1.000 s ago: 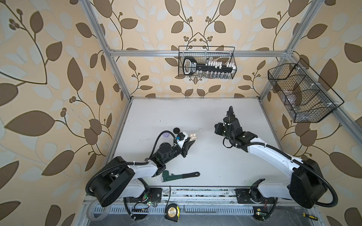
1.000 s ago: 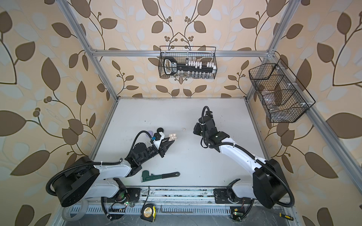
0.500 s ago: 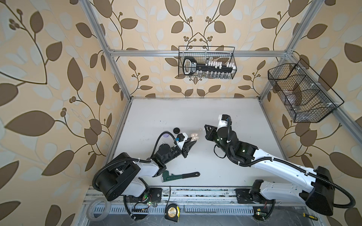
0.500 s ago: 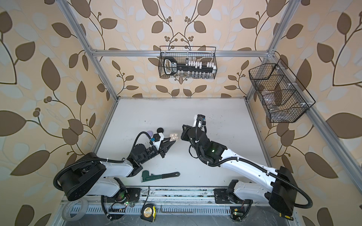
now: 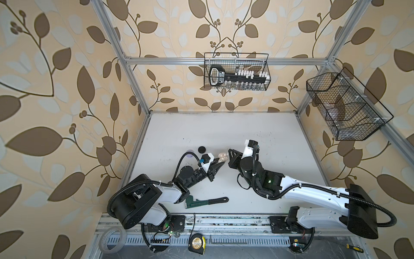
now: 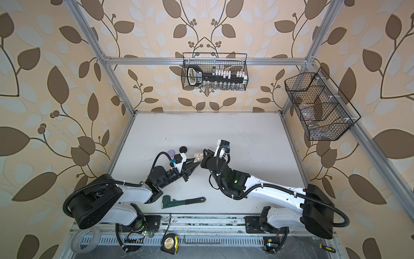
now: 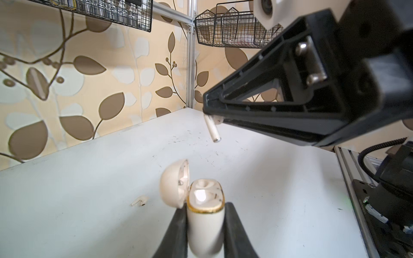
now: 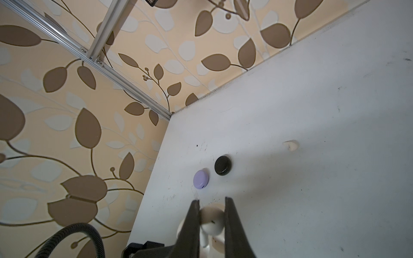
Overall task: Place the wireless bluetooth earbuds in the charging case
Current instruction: 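Carry the earbud to the open cream case held by the left gripper, then lower the earbud stem-first into the case slot with the right gripper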
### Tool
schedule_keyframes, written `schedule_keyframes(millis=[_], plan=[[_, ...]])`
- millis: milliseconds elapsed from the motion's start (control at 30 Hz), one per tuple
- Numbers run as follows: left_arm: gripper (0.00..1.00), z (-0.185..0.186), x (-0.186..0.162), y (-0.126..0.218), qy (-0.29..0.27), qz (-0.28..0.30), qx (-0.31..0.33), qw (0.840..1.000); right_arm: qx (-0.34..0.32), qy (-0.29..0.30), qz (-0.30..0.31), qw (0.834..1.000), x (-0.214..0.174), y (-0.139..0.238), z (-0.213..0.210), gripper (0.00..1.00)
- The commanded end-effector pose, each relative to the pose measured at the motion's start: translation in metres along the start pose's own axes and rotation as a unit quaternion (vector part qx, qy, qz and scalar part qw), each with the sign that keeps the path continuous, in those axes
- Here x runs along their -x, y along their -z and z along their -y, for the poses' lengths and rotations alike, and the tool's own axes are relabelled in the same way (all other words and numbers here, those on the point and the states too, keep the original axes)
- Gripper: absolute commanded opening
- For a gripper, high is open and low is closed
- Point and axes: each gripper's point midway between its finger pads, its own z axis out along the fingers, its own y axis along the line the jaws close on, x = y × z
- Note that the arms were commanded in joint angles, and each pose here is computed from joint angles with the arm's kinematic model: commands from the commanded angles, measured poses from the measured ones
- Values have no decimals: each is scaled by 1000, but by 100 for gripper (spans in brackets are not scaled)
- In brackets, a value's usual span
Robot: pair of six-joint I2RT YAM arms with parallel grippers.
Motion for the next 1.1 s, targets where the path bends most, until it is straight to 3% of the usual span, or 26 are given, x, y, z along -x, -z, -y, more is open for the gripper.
schedule_keyframes(millis=[0,1067], plan=[[0,2,27,5,-20,51,-3,998,6,-21,16,1000,0,-1,-4,8],[0,-5,30,9,-20,51,21,998,23,-19,-8,1000,-43,-9,-19,8]])
